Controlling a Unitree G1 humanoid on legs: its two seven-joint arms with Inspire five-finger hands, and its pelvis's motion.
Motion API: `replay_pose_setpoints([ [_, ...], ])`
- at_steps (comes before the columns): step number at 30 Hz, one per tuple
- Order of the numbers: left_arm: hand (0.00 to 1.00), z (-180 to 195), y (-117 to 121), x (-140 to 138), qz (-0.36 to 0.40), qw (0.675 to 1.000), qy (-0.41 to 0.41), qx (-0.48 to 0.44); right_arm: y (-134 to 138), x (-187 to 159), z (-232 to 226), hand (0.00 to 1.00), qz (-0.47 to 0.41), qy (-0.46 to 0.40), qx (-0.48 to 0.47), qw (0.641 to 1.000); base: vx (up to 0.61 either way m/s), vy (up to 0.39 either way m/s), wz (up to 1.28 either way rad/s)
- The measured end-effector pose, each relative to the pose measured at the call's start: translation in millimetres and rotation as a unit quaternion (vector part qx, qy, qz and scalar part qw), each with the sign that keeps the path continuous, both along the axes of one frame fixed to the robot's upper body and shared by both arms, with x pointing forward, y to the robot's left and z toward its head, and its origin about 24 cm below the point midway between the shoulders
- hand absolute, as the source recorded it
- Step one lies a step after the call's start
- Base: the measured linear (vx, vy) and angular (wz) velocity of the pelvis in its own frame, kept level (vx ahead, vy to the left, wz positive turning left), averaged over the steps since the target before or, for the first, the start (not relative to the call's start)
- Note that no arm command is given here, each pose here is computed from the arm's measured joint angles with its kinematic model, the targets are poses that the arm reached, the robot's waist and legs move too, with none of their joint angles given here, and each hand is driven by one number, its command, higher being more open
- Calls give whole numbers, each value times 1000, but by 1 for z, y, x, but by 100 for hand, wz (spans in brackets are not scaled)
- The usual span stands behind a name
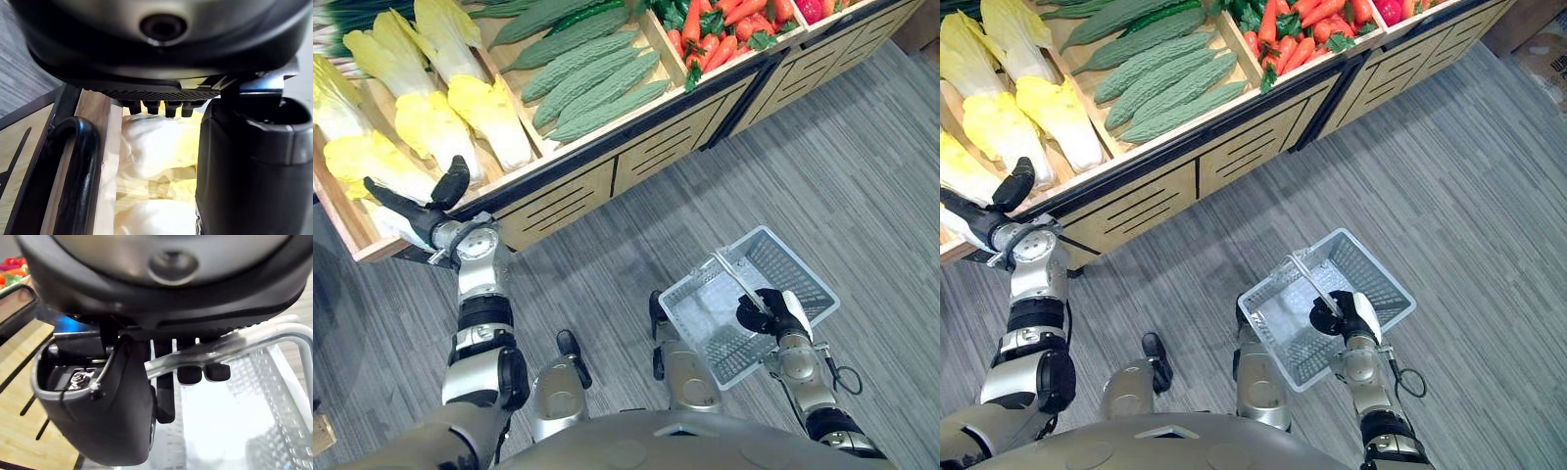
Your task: Pick vegetable in the basket
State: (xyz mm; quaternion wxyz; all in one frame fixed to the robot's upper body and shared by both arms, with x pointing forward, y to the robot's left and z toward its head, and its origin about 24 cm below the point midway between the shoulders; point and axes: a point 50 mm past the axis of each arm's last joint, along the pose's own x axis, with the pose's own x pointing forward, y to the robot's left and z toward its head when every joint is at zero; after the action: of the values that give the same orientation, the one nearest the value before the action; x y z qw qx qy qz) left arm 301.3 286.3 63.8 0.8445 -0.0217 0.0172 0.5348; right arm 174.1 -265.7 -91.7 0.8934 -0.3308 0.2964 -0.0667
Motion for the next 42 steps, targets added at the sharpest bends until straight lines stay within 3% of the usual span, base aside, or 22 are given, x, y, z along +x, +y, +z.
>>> replay_pose_setpoints([
  [10,100,14,45,-1,58,998,-1,-4,-4,-3,0,0,15,10,-12,1000,-18,-39,-9],
  [18,100,21,65,2,68,997,2,-30,-12,-7,1,0,22,21,-20,999,-1,-8,-2],
  [38,100,37,70,14,57,998,-9,-35,-4,12,9,0,45,-9,-11,999,0,-1,0],
  [39,0,38,71,14,56,998,-9,-36,-4,12,9,0,45,-9,-12,999,0,0,0],
  [42,0,39,74,14,58,997,-19,-48,-4,12,9,0,46,-9,-11,999,-3,5,-2],
])
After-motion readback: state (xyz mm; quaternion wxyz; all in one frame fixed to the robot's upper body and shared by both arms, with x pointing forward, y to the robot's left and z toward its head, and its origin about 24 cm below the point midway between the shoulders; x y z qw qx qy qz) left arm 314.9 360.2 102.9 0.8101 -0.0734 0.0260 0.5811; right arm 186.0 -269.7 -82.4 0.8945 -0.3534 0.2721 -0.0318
